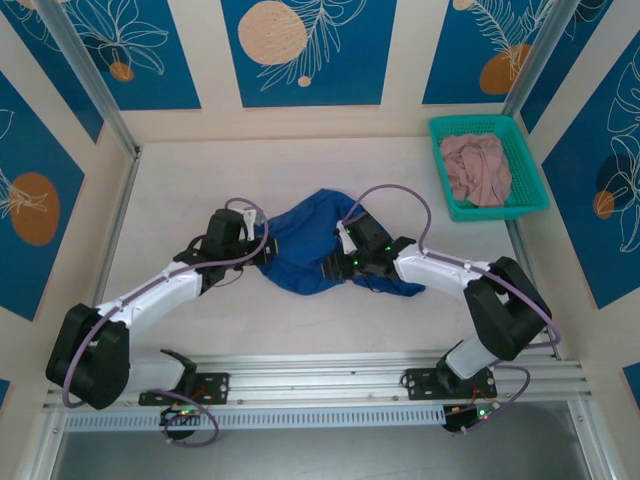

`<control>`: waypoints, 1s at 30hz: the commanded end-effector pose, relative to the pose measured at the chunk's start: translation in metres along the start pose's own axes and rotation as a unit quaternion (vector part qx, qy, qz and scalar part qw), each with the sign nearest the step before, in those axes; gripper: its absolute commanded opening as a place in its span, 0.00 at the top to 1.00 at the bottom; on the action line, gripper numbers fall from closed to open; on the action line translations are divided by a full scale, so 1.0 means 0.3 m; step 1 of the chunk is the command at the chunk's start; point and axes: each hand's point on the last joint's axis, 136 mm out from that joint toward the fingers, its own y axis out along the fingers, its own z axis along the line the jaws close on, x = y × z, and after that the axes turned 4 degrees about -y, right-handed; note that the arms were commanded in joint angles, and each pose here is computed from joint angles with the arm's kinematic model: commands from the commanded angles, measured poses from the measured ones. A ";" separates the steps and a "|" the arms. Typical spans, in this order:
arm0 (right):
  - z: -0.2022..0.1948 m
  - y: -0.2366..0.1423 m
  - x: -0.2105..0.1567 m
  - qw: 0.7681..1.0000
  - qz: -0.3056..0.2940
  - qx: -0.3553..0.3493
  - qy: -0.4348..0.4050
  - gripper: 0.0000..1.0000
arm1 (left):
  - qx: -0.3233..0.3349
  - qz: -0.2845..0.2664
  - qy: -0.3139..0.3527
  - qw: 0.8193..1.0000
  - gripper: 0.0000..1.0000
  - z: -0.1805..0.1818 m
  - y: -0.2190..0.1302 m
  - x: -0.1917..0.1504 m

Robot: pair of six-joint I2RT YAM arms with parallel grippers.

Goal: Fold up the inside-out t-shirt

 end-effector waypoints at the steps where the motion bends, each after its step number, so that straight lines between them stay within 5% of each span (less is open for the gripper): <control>1: 0.030 0.018 0.065 1.000 -0.022 0.019 -0.001 0.68 | 0.010 -0.012 0.008 1.000 1.00 0.015 -0.031 0.026; 3: -0.014 0.004 0.048 1.000 -0.012 -0.007 0.008 0.89 | 0.009 -0.023 0.004 1.000 1.00 0.015 -0.055 0.049; 5: -0.059 -0.058 0.039 0.999 -0.019 -0.036 0.016 0.99 | 0.016 -0.042 -0.005 0.999 1.00 0.025 -0.092 0.088; 12: -0.020 -0.326 0.051 0.994 -0.100 -0.033 0.005 1.00 | 0.027 -0.113 -0.036 0.993 1.00 0.043 -0.245 0.250; 17: -0.037 -0.288 -0.074 0.996 -0.071 -0.046 0.035 1.00 | 0.037 -0.098 -0.035 0.994 1.00 0.068 -0.232 0.219; 22: -0.008 -0.174 -0.220 0.999 -0.001 -0.041 0.020 0.81 | 0.019 -0.054 -0.032 0.998 1.00 0.084 -0.176 0.135; 30: 0.049 -0.196 -0.043 0.994 -0.061 -0.058 -0.073 0.56 | 0.012 -0.036 -0.026 0.999 1.00 0.099 -0.155 0.085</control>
